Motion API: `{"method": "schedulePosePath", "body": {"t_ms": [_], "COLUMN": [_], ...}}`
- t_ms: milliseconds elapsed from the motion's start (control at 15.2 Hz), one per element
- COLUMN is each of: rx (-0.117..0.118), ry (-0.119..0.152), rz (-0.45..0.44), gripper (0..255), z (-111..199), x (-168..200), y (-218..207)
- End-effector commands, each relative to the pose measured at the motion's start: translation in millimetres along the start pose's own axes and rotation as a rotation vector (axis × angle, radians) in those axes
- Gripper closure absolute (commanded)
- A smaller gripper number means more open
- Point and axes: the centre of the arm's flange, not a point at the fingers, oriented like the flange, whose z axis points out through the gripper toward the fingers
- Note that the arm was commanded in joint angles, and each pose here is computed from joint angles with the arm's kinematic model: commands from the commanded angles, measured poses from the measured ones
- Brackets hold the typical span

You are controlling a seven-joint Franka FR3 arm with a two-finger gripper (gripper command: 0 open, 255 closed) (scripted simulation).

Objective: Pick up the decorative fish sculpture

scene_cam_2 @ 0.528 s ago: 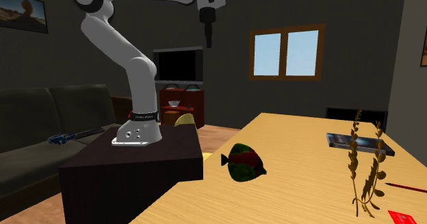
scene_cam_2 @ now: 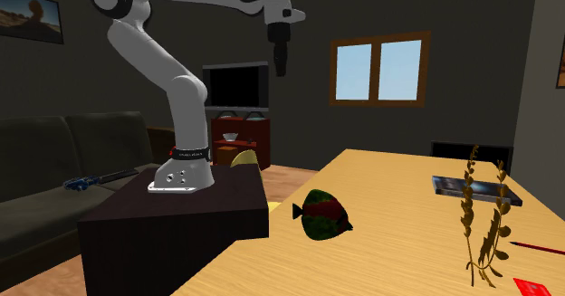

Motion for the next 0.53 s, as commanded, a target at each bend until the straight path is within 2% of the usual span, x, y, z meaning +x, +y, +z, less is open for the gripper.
{"method": "schedulePosePath", "body": {"t_ms": [0,462], "rx": [0.02,0.09], "ry": [0.001,-0.002], "rz": [-0.037,-0.153], "gripper": [0,0], "z": [18,86], "x": [4,22], "y": [23,95]}}
